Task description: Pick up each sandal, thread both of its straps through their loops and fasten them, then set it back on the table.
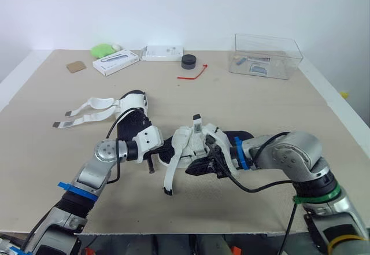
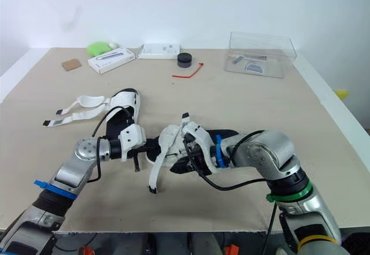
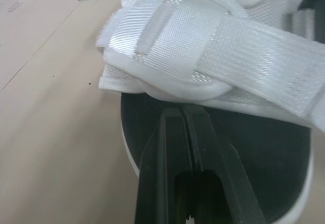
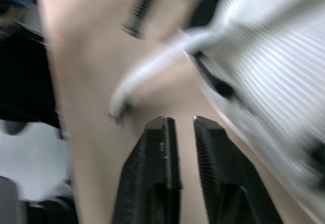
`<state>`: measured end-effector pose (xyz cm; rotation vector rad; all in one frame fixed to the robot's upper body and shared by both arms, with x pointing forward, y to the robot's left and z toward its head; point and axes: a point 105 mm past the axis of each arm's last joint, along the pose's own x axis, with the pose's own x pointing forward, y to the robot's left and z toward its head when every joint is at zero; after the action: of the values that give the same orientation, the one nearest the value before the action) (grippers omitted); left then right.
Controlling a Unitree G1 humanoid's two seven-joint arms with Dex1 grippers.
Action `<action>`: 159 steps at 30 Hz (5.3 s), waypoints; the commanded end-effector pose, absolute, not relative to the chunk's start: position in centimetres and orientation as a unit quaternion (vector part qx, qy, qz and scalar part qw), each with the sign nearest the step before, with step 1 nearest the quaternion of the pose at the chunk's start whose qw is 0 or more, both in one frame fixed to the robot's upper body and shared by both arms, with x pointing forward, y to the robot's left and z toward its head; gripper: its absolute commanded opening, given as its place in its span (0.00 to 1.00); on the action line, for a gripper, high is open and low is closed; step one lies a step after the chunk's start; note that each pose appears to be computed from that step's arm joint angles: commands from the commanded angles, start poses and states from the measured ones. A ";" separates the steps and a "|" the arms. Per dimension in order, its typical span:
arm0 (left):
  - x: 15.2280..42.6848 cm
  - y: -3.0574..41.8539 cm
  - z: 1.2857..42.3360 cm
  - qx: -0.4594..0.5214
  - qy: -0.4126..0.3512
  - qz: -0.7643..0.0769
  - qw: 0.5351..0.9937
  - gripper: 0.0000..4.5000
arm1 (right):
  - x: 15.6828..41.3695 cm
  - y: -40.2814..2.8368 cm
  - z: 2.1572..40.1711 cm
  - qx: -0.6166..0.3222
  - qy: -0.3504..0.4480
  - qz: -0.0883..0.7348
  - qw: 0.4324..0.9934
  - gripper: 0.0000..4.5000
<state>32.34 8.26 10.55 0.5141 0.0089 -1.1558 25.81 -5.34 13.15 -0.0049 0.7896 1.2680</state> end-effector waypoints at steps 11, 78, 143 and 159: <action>32.3 8.5 8.5 0.247 0.044 -0.537 0.805 0.00 | 25.3 -3.7 15.1 0.019 0.370 0.589 0.718 0.99; 32.4 7.8 7.9 0.253 0.038 -0.546 0.798 0.00 | 32.4 -5.3 20.9 -0.010 0.387 0.540 0.747 0.00; 32.5 8.4 7.4 0.267 0.043 -0.539 0.798 0.00 | 31.6 -5.7 18.8 -0.028 0.419 0.527 0.739 0.00; 32.5 8.0 7.4 0.266 0.041 -0.543 0.796 0.00 | 30.2 -5.1 17.4 -0.071 0.390 0.523 0.754 0.00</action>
<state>32.58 7.25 10.28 0.5396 -0.0405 -1.1706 30.95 -5.64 17.30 -0.1390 0.8590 1.1016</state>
